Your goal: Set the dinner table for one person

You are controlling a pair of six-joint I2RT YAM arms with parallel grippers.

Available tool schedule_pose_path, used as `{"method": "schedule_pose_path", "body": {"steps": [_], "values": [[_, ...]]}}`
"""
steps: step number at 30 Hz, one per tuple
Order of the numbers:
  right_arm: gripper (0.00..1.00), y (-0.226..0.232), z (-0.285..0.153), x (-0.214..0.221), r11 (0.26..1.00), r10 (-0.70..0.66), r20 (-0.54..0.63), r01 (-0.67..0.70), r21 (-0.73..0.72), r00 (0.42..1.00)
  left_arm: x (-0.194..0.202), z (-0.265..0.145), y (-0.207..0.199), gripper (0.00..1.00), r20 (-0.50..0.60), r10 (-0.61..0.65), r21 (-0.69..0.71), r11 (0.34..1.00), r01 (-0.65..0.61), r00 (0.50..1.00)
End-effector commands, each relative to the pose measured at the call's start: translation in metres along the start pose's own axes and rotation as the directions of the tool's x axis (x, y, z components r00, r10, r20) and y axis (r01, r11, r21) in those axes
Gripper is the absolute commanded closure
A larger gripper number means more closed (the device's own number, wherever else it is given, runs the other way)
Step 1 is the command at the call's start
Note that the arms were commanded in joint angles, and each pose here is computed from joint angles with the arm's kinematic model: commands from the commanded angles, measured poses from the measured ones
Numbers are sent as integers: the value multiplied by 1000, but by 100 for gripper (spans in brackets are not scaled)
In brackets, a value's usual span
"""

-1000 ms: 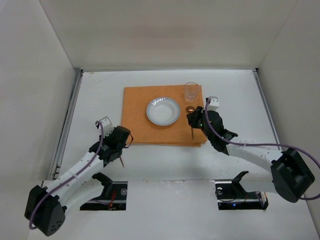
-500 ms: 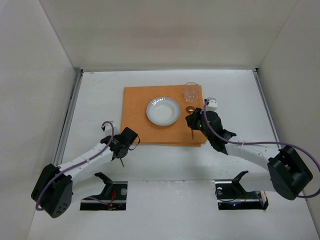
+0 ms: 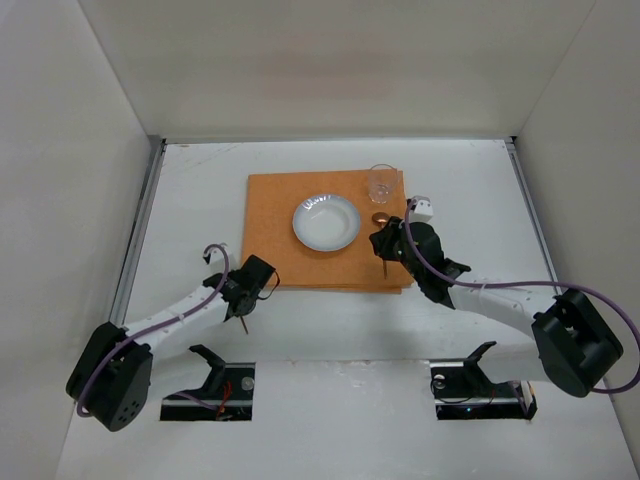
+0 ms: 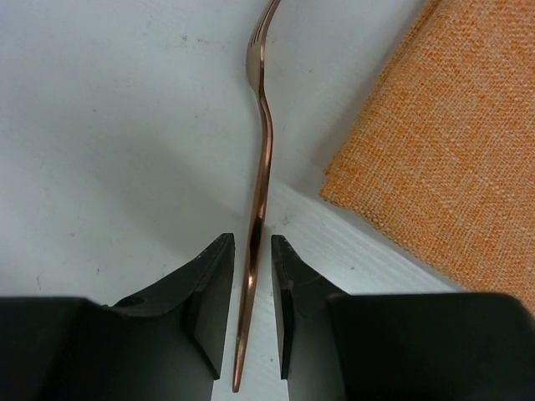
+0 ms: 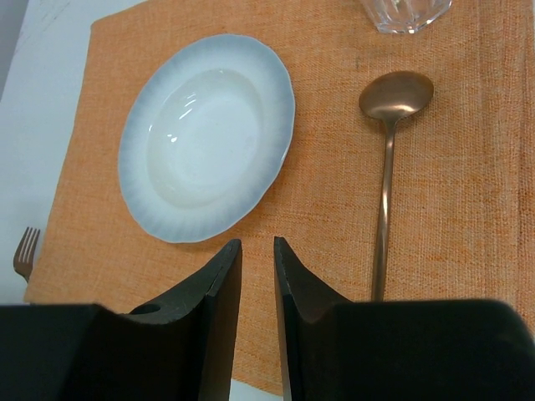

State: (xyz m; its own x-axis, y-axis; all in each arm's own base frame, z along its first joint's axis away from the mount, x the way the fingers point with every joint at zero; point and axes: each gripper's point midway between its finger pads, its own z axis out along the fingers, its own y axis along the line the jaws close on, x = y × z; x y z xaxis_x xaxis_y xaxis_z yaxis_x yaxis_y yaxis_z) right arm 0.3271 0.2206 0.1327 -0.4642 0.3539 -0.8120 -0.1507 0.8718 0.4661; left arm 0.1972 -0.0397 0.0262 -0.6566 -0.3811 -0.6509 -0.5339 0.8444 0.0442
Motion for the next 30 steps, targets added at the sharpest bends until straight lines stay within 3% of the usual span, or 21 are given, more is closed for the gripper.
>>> {"method": "schedule_pose_path", "body": {"steps": [1, 15, 22, 26, 30], "values": [[72, 14, 3, -16, 999, 24, 51, -22, -48, 998, 5, 4, 3, 78, -7, -15, -5, 1000, 15, 1000], [72, 5, 0, -24, 999, 37, 72, -35, -30, 997, 8, 8, -2, 92, -20, 13, -1, 1000, -13, 1000], [72, 1, -2, -26, 999, 41, 78, -39, -28, 996, -16, -18, -5, 95, 19, 3, 50, 999, -4, 1000], [72, 2, -3, -28, 999, 46, 82, -44, -29, 996, -40, -41, 0, 95, 80, 55, 52, 997, -59, 995], [71, -3, -4, -30, 999, 50, 93, -49, -17, 994, -68, -59, -19, 94, 132, 155, 94, 981, -168, 979]]}}
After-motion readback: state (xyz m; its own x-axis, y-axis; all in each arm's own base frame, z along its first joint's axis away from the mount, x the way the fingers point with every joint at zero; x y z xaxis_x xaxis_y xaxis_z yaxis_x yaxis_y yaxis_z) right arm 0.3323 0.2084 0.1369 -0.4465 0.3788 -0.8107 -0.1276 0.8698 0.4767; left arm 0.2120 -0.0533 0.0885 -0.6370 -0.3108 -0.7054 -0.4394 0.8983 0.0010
